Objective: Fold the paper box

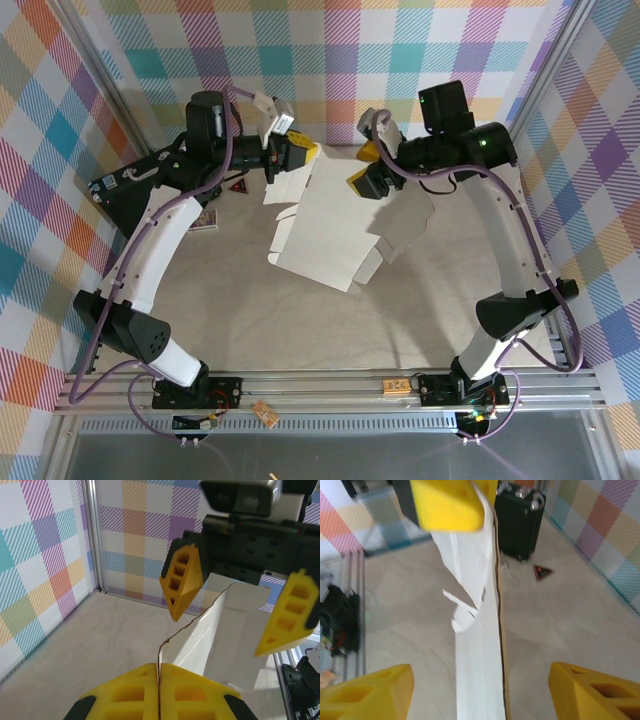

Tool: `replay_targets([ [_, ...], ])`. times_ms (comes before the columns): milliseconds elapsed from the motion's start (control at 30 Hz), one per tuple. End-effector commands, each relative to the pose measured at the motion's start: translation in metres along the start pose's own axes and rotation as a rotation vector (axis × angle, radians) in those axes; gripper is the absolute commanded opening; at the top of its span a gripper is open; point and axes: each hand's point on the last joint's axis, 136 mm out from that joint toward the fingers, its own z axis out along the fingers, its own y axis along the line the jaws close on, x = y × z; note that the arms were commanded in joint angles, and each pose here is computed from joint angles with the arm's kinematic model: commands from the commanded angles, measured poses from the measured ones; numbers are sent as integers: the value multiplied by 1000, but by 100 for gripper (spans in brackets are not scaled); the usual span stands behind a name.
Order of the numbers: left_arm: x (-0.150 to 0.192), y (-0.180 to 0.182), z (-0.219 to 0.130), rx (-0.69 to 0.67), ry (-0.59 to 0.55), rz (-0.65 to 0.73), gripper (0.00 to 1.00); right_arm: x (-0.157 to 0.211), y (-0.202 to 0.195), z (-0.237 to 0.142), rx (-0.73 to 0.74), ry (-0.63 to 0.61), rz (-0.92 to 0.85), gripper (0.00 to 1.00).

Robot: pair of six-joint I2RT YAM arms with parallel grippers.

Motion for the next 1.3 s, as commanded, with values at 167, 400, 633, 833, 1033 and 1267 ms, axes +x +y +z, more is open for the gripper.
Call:
replay_targets([
  [167, -18, -4, -4, 22, -46, 39, 0, -2, 15, -7, -23, 12, -35, 18],
  [400, -19, 8, -17, -124, -68, 28, 69, -10, 20, -17, -7, -17, -53, 0],
  [633, 36, 20, -94, -567, -265, 153, 100, -20, 25, -45, -44, -128, 25, 0],
  [833, 90, 24, -95, -617, -340, 129, 89, -17, 20, -44, -47, -131, 71, 0],
  [1033, 98, 30, -77, -545, -390, 115, 72, -17, 21, -45, -57, -142, 77, 0],
  [1267, 94, 7, -65, -384, -409, 97, 56, -17, 16, -43, -57, -141, 92, 0],
])
